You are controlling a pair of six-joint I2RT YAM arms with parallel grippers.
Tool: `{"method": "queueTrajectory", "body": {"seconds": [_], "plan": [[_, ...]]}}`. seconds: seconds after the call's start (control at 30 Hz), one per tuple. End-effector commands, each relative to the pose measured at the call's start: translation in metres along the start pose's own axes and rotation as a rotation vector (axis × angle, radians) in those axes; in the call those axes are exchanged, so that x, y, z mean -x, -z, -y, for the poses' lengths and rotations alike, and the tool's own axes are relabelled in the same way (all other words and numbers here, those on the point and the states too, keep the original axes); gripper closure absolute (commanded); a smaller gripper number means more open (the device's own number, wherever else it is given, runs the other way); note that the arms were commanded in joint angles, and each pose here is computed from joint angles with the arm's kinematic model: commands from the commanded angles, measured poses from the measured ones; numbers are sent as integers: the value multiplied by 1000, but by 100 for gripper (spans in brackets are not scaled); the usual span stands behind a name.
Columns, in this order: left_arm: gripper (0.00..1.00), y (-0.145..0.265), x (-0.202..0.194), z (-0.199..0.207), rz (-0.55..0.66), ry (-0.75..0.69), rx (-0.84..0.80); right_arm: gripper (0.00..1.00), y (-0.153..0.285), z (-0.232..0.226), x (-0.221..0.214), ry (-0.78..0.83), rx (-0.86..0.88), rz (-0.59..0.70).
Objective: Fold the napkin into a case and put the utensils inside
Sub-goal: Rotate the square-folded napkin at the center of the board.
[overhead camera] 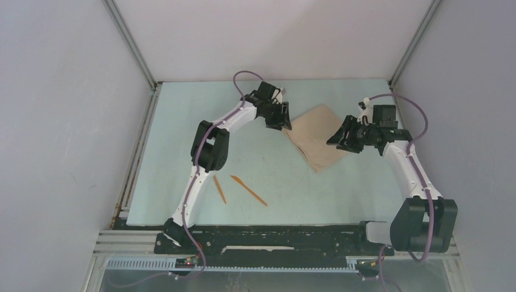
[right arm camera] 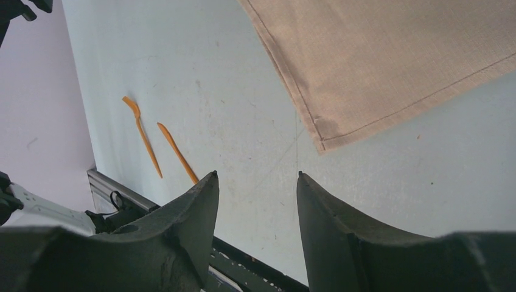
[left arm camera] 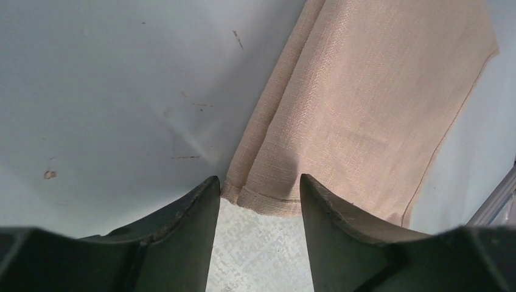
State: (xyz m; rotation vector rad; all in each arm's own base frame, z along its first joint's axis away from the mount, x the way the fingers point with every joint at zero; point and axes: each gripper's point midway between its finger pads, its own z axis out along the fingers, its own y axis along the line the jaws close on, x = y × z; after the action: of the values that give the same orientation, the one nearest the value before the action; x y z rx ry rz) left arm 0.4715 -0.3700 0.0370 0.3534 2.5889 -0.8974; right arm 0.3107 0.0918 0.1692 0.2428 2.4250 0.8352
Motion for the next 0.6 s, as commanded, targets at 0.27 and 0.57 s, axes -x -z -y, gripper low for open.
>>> {"method": "queueTrajectory", "body": {"seconds": [0.27, 0.57], "plan": [[69, 2, -17, -2, -15, 57, 16, 43, 3, -4, -7, 18, 30, 3], [87, 33, -86, 26, 84, 397, -63, 46, -17, 49, -43, -150, -184, -95]]}}
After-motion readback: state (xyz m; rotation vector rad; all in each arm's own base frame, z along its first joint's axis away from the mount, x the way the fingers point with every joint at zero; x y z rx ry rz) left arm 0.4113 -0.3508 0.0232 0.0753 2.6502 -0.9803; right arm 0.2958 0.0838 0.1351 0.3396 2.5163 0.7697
